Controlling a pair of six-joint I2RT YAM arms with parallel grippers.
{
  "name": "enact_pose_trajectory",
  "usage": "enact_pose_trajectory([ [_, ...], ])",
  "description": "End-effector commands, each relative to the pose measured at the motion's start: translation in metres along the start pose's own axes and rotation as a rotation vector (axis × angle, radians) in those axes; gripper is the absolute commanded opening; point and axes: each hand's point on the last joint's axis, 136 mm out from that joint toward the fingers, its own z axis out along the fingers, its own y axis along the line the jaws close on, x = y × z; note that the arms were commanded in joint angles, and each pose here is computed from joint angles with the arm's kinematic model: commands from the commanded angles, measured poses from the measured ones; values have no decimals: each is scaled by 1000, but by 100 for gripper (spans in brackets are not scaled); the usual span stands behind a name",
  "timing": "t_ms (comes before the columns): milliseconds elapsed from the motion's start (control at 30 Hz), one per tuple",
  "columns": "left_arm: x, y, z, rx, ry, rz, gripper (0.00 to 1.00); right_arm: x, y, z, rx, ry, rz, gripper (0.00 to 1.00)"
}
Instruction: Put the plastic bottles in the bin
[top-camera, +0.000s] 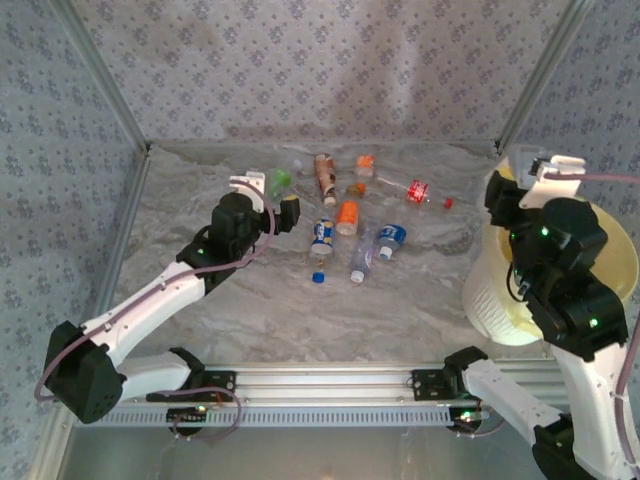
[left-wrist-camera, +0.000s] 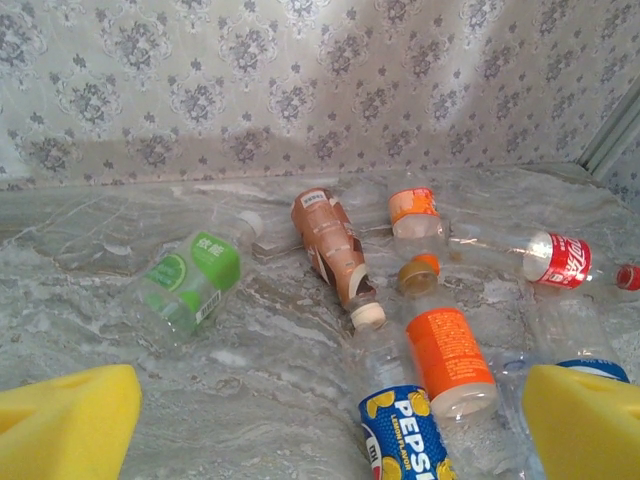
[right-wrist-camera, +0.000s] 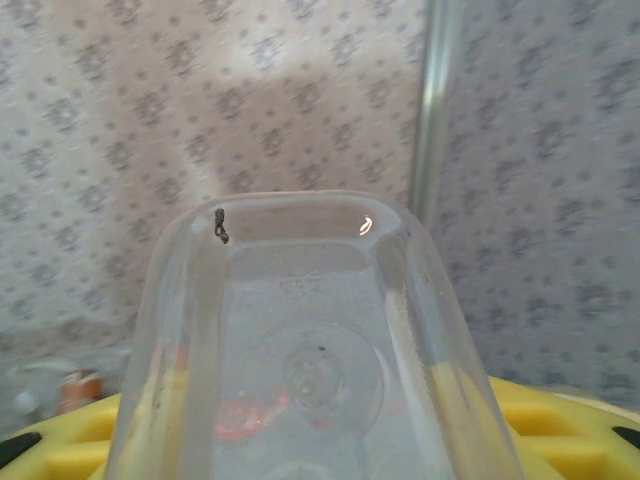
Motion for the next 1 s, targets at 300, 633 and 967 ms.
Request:
enact_pose_trajectory([
  [300,8,9,8,-27,23,-50,98,3,-81,-16,446,33,-149,40],
  [633,20,17,16,-50,81,-86,98,91,-104,18,444,474,29,39],
  [967,24,29,24,-65,121,-135,98,158,-130,36,449,756,273,75],
])
